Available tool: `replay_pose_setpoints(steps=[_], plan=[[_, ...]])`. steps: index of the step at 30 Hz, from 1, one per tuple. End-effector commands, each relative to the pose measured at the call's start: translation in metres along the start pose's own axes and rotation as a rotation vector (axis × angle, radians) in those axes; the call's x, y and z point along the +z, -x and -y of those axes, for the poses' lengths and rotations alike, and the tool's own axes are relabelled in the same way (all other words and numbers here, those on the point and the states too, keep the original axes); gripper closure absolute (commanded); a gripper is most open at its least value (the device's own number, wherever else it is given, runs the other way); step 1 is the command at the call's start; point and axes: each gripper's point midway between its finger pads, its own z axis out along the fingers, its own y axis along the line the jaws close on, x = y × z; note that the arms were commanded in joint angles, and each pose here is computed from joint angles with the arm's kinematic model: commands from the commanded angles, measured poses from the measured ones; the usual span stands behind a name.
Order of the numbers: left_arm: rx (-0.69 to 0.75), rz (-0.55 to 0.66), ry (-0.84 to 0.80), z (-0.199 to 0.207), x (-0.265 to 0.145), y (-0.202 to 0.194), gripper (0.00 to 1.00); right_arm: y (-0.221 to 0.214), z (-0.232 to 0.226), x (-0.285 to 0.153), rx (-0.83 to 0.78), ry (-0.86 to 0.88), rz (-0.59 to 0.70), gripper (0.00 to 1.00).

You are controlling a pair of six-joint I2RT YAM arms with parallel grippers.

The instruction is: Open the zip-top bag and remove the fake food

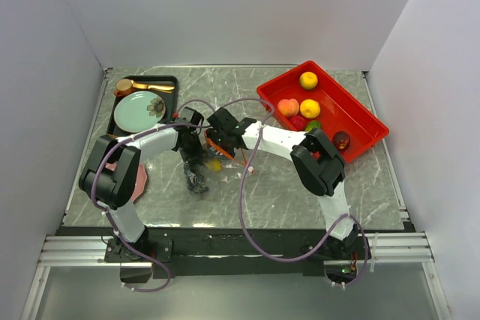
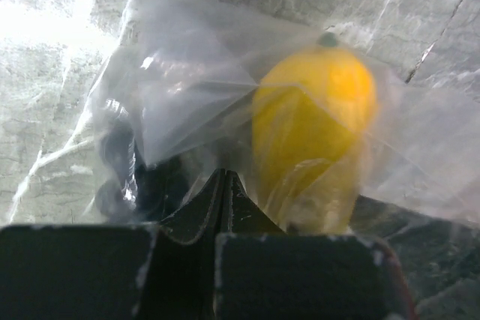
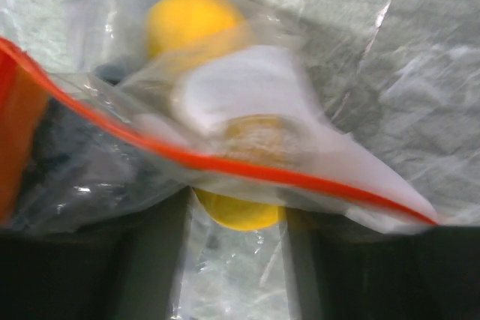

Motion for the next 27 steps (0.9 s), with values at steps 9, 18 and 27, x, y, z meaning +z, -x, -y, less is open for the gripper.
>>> replay_pose_setpoints(steps=[9, 18, 27], plan=[[-0.011, 0.087, 0.153, -0.027, 0.003, 0.015, 0.99, 0.004, 0.005, -0.041, 0.033, 0.02, 0.035, 0.78], [-0.027, 0.11, 0.182, -0.033, 0.006, 0.021, 0.99, -0.001, 0.003, -0.066, 0.016, 0.065, 0.014, 0.78], [-0.058, 0.127, 0.2, -0.037, 0.008, 0.031, 0.99, -0.033, 0.012, -0.076, -0.034, 0.097, -0.086, 0.75]])
